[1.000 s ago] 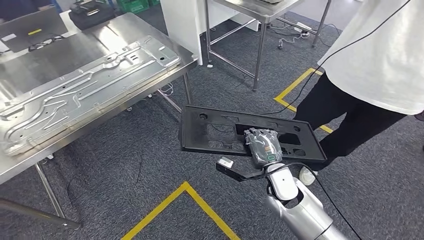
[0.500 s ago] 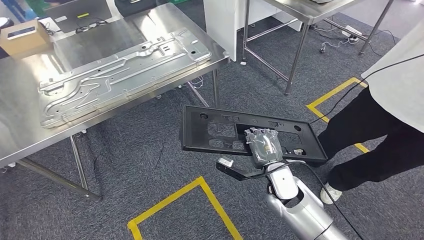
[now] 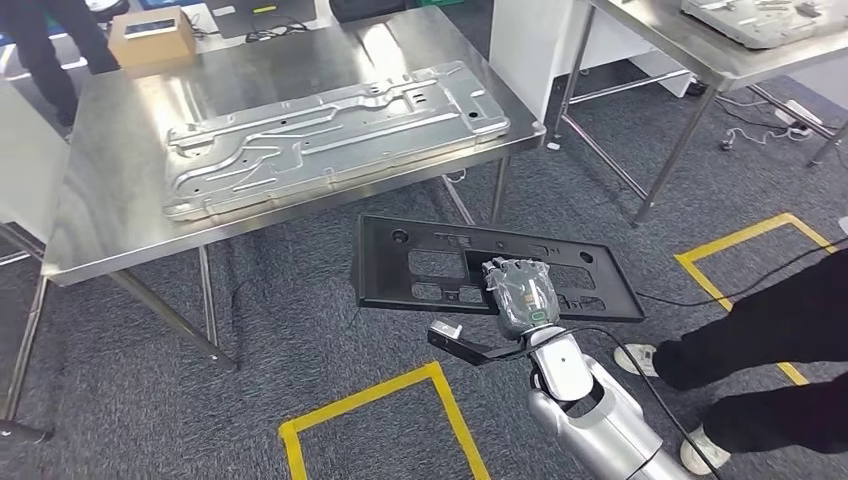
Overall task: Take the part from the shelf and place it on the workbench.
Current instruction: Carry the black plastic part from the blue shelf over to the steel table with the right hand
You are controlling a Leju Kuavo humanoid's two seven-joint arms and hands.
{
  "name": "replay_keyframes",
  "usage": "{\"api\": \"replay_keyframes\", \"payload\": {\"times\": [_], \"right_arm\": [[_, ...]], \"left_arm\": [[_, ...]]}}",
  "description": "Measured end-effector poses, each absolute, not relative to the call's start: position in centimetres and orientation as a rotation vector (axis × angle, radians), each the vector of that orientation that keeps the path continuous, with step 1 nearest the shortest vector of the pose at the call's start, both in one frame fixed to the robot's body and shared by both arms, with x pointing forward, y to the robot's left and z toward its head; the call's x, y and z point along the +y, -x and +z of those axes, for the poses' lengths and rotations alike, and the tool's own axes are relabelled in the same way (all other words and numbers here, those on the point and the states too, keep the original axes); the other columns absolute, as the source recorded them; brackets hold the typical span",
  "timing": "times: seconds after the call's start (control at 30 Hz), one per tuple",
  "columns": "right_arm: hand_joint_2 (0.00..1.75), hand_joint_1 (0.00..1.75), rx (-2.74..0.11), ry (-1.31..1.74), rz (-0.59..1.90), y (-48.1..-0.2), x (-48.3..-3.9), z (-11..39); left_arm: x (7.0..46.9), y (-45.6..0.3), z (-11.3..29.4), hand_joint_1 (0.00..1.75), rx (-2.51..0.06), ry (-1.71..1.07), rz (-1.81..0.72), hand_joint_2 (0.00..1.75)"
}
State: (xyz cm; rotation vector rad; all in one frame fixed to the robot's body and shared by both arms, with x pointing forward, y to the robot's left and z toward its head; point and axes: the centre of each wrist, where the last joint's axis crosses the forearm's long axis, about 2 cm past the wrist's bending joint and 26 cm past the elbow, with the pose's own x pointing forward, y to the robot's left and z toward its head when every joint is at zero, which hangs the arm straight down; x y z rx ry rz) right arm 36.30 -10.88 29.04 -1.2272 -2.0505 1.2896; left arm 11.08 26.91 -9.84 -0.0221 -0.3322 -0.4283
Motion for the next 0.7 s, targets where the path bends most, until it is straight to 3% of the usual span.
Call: {"api": "replay_keyframes", "payload": {"times": [0.7], "right_arm": [[1.75,1.75,-2.080,1.201,1.275,-36.21,-10.20,29.33]], "left_arm": [[27.08,-11.19,-9.81,0.00,-0.322,0.013,-0.430,1.75]]}}
